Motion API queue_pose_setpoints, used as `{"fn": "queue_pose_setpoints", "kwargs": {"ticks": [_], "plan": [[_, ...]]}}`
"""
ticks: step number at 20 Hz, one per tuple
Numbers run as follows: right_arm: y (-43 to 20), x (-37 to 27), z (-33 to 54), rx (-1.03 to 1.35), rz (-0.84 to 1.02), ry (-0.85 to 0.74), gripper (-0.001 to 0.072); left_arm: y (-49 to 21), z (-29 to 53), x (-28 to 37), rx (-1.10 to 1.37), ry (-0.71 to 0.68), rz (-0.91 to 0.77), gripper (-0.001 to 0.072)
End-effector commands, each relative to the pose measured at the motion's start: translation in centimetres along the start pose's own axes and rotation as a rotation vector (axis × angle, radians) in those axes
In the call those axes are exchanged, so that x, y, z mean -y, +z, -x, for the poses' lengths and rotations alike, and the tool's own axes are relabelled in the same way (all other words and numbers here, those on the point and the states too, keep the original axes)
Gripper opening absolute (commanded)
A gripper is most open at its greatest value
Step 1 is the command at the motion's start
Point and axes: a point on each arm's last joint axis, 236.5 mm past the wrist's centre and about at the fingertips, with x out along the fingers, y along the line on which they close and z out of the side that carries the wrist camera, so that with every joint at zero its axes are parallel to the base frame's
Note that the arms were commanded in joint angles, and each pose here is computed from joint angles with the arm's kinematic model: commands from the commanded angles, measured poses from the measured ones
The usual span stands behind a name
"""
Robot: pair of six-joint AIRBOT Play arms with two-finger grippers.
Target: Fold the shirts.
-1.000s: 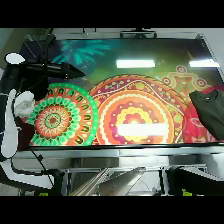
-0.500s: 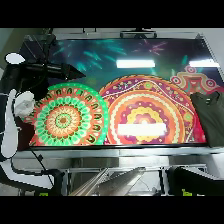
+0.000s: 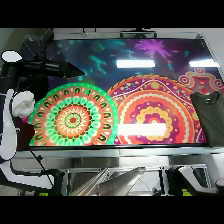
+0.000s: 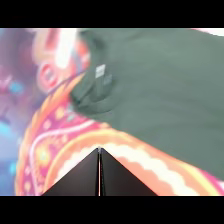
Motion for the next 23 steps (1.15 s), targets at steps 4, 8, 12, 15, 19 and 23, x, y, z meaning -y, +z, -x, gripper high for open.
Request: {"fn": "queue_pose_setpoints", "kwargs": {"ticks": [4, 8, 12, 15, 19, 23], "plan": [[-19.6, -17.4, 3.0, -0.333, 0.53, 0.395, 0.0022, -7.5, 0.2, 3.6, -0.039, -0.013, 0.042, -0.0003], [-30.5, -16.4, 6.1, -0.47, 0.678, 0.541, 0.0023, -16.3, -0.6, 5.1, -0.078, -0.027, 0.164, -0.0003], [-34.0, -13.7, 4.0, -0.554, 0.683, 0.52, 0.0022, -19.7, -0.4, 6.5, -0.067, -0.012, 0.167, -0.0001], [-34.5, -13.1, 3.4, -0.592, 0.677, 0.501, 0.0023, -19.7, 0.1, 7.6, -0.046, -0.005, 0.121, -0.0001], [-34.6, -13.0, 3.2, -0.599, 0.674, 0.494, 0.0023, -19.7, 0.3, 8.0, -0.04, -0.001, 0.104, -0.0001], [-34.6, -13.0, 3.1, -0.601, 0.673, 0.493, 0.0023, -19.7, 0.3, 8.0, -0.039, -0.001, 0.103, -0.0001]]}}
